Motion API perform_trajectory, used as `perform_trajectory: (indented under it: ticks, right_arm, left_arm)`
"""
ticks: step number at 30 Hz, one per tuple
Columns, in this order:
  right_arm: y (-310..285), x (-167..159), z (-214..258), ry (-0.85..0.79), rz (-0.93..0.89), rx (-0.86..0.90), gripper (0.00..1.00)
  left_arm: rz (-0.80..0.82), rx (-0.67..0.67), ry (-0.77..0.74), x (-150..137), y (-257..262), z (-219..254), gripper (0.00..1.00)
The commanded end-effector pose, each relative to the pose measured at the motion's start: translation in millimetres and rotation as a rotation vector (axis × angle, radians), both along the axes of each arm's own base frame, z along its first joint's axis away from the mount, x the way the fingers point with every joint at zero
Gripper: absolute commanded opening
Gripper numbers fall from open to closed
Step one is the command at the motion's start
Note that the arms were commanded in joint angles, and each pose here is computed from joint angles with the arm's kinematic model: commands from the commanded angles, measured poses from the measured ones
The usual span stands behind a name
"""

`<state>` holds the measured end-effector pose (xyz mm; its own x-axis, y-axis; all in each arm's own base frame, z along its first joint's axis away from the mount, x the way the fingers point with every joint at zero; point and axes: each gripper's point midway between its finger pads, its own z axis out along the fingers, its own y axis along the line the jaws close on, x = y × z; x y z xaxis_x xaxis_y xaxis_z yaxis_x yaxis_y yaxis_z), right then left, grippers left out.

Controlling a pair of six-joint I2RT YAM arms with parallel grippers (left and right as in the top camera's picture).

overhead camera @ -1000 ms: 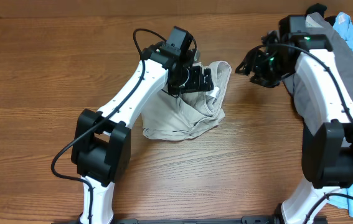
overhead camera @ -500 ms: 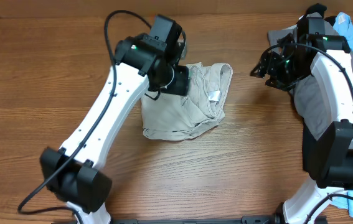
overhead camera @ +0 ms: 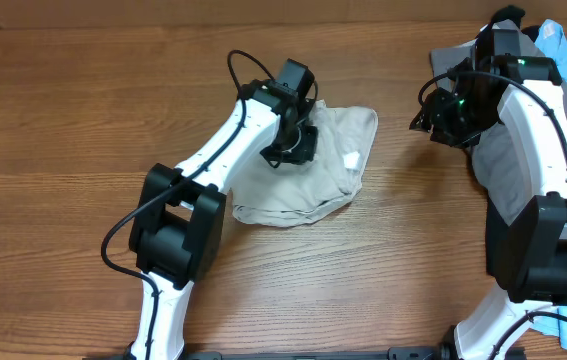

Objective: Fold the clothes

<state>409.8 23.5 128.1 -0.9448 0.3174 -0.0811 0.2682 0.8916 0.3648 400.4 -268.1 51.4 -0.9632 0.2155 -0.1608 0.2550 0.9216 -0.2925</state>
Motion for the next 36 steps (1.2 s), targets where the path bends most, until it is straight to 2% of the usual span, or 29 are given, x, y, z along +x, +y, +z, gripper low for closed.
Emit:
perform_trajectory:
  ticks: [1, 6, 8, 9, 14, 17, 20, 21, 23, 25, 30, 36]
  right_arm:
    - [-5.5, 3.5, 7.1, -0.028, 0.000, -0.032, 0.51]
    - [-6.2, 4.0, 6.9, -0.030, -0.001, -0.036, 0.52]
    - [-6.2, 3.8, 6.9, -0.029, -0.001, -0.036, 0.52]
    - [-6.1, 3.6, 6.8, -0.028, -0.001, -0.036, 0.56]
    - [-6.1, 3.1, 6.7, -0.026, -0.001, -0.036, 0.60]
    - [-6.1, 3.2, 6.7, -0.026, -0.001, -0.036, 0.63]
    - [-6.1, 3.2, 6.7, -0.026, -0.001, -0.036, 0.65]
    - [-6.1, 3.2, 6.7, -0.026, -0.001, -0.036, 0.65]
    - [-6.1, 3.1, 6.7, -0.026, -0.001, -0.036, 0.66]
    - [-6.1, 2.9, 6.7, -0.025, -0.001, -0.036, 0.67]
    - [-6.0, 2.9, 6.7, -0.025, -0.001, -0.035, 0.71]
    - [-5.9, 0.6, 6.2, -0.015, -0.001, -0.035, 0.72]
  left_arm:
    - [-0.071, -0.081, -0.018, -10.6, -36.7, 9.5, 0.04]
    - [-0.169, -0.079, -0.058, -18.4, -52.0, 10.4, 0.05]
    - [-0.186, 0.015, -0.093, -16.7, -41.3, 4.5, 0.10]
    - [-0.190, 0.071, -0.112, -15.3, -34.1, 0.6, 0.13]
    - [-0.254, 0.296, -0.186, -10.6, -2.2, -26.5, 0.19]
    - [-0.331, 0.327, -0.212, -12.5, 6.4, -49.6, 0.26]
    - [-0.375, 0.319, -0.251, -13.1, 9.1, -71.6, 0.47]
    - [-0.388, 0.314, -0.273, -12.4, 9.1, -78.8, 0.61]
    - [-0.412, 0.309, -0.310, -10.2, 9.8, -87.8, 0.67]
    - [-0.423, 0.306, -0.332, -8.5, 11.7, -93.5, 0.69]
    - [-0.361, 0.331, -0.320, 2.4, 45.9, -115.1, 0.75]
    - [0.078, 0.380, -0.168, 25.5, 152.0, -147.1, 0.86]
